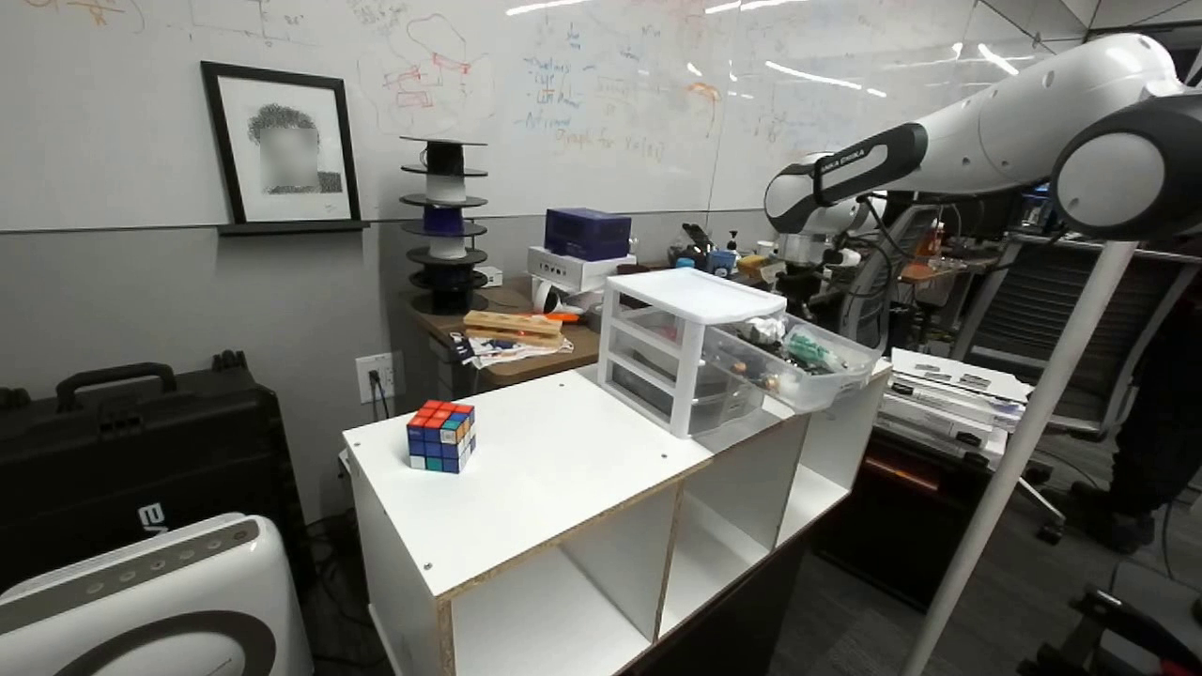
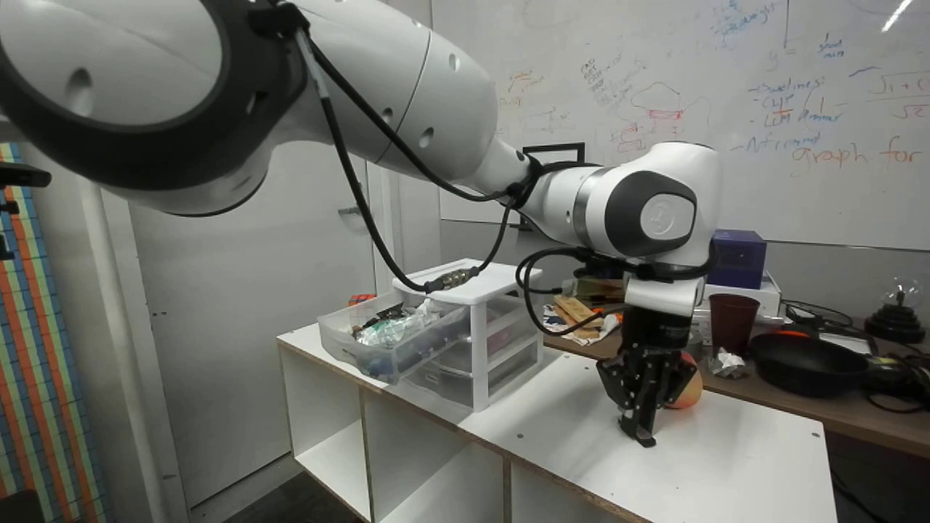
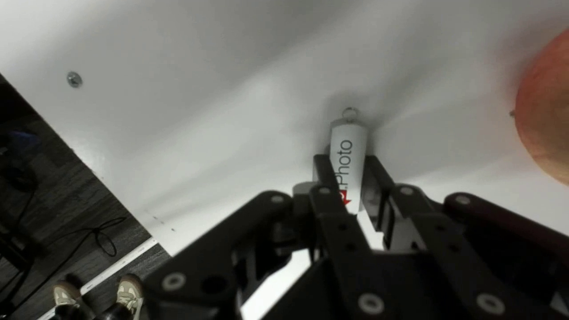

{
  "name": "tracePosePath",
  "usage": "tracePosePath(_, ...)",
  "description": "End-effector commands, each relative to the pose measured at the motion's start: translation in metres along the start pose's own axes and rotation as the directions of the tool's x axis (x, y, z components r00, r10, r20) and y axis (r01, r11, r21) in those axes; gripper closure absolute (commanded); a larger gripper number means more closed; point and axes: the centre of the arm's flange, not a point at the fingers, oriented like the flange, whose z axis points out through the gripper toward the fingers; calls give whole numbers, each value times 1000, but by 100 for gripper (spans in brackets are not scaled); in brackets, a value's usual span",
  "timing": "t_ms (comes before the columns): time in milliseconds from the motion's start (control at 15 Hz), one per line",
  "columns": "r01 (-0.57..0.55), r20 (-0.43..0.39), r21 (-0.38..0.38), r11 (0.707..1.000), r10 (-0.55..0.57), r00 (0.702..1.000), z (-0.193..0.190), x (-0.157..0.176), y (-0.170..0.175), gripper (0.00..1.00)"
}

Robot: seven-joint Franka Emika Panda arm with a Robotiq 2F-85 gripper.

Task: Pick up the plastic and the white object and put them inside the drawer.

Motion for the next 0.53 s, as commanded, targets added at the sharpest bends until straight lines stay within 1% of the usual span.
tracePosePath(0,2,-34,16,1000,-2,999,-12,-2,-5,93)
tracePosePath(133,-33,-56,23,999,34,998,-22,3,1,94)
tracePosePath(333,-37,-60,74,997,42,997,-64,10,25,95)
tracePosePath(400,-42,-56,80,996,47,997,-81,12,33,95)
tracePosePath(467,-35,-56,105,994,41,998,-100,13,41,95)
